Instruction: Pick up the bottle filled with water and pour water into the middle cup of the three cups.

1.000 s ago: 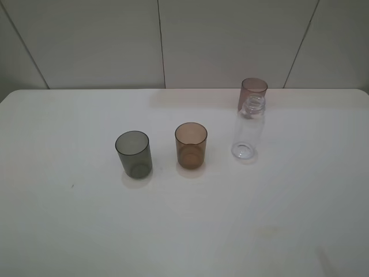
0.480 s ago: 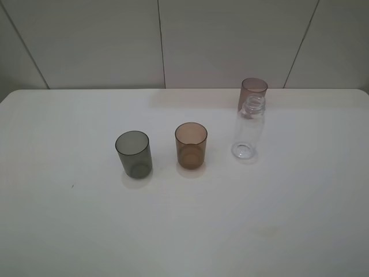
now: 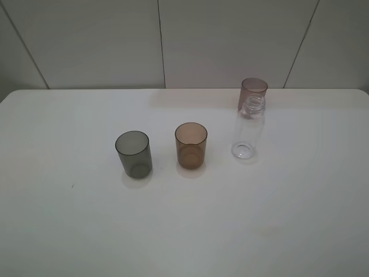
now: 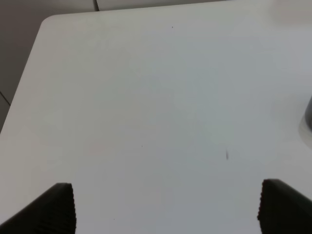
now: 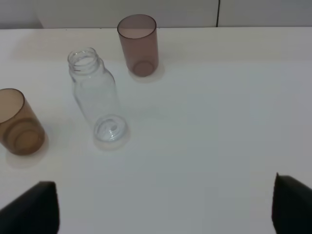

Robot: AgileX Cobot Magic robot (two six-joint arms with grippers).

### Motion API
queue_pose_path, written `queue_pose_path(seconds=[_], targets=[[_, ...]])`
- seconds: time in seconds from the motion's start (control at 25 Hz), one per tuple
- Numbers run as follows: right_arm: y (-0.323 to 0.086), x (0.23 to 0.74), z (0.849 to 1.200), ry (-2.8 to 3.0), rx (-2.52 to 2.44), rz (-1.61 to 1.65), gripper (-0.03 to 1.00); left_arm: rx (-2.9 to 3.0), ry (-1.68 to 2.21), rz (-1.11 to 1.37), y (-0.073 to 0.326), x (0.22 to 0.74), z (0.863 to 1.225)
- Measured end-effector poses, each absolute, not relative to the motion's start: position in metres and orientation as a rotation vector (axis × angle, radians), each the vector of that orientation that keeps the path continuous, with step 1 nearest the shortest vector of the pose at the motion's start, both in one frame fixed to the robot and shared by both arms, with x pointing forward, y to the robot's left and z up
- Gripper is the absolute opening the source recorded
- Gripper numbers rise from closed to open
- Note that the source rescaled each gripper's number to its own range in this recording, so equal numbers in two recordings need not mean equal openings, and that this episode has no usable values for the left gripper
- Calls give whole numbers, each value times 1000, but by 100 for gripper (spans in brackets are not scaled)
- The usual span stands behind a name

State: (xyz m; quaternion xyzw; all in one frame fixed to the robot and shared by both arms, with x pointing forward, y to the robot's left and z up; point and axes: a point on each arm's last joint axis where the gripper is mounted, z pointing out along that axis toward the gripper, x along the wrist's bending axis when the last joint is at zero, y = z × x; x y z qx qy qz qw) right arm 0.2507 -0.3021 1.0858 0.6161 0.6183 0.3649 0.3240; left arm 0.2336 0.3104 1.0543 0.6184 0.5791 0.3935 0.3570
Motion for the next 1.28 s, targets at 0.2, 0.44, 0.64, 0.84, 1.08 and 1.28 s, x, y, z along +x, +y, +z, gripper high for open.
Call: queue_pose_path(seconds=[0.2, 0.44, 0.64, 0.84, 1.08, 1.28], targets=[[-305, 241, 1065, 1579, 1574, 978, 83, 1596, 1495, 1016, 310, 234, 1054], [-309, 233, 1058, 1538, 1538, 972, 83, 1596, 1495, 1016, 310, 234, 1054], [-309, 232, 1058, 1493, 1555, 945, 83, 1596, 1495, 1016, 310, 234, 1054], [-308, 231, 1058, 1489, 1555, 931, 83, 1596, 1495, 1016, 310, 234, 1054], [-305, 231, 1058, 1532, 1521, 939, 83, 1596, 1495, 1016, 310, 234, 1054], [-305, 231, 1058, 1536, 1517, 940, 83, 1596, 1495, 1016, 310, 234, 1054]])
